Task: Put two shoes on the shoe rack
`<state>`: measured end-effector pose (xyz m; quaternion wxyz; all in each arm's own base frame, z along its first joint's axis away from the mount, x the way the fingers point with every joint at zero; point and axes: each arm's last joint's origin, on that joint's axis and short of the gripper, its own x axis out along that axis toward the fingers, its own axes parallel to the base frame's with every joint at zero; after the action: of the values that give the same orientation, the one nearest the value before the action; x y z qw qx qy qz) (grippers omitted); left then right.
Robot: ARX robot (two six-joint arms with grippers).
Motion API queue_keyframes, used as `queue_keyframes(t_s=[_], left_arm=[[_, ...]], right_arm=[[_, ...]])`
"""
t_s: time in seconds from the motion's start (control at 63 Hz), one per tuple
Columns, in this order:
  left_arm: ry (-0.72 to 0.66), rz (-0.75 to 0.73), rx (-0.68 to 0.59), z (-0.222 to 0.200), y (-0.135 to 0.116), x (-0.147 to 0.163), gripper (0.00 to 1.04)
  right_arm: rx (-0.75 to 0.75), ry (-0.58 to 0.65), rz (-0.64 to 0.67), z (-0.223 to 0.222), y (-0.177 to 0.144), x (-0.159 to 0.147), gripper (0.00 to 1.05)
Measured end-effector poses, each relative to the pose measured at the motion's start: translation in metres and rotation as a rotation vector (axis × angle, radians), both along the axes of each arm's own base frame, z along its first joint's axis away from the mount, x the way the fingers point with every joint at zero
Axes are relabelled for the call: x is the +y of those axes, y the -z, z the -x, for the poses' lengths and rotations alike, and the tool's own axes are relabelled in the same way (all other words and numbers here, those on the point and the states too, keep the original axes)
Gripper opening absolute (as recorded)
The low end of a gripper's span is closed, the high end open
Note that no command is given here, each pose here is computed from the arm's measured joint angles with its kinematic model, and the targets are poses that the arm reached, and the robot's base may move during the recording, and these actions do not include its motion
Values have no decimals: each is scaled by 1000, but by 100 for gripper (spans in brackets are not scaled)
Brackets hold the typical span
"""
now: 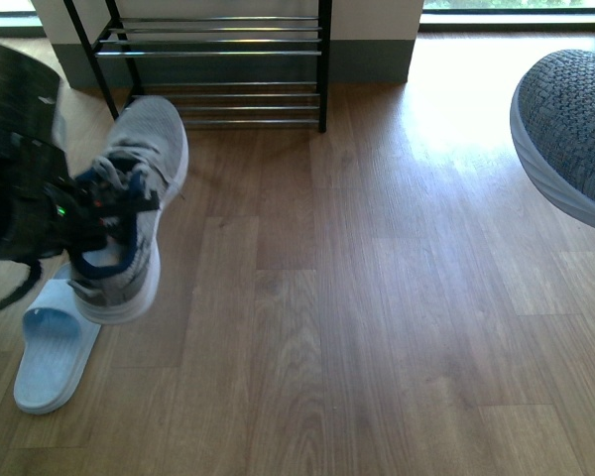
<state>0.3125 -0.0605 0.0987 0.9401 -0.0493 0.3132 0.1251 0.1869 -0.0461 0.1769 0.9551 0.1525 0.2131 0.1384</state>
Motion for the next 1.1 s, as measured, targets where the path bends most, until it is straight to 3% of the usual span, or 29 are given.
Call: queue_keyframes(t_s=[0.127, 0.334, 1.096], left_arm=[[-7, -32, -118, 48, -61, -3, 2], [-21, -66, -228, 90, -101, -8, 2], [-8, -68, -227, 93, -101, -8, 2]], right_arm=[[0, 0, 0, 0, 0, 0, 1], [0, 1, 0, 0, 0, 0, 1], [1, 3, 2, 0, 0, 0, 1]])
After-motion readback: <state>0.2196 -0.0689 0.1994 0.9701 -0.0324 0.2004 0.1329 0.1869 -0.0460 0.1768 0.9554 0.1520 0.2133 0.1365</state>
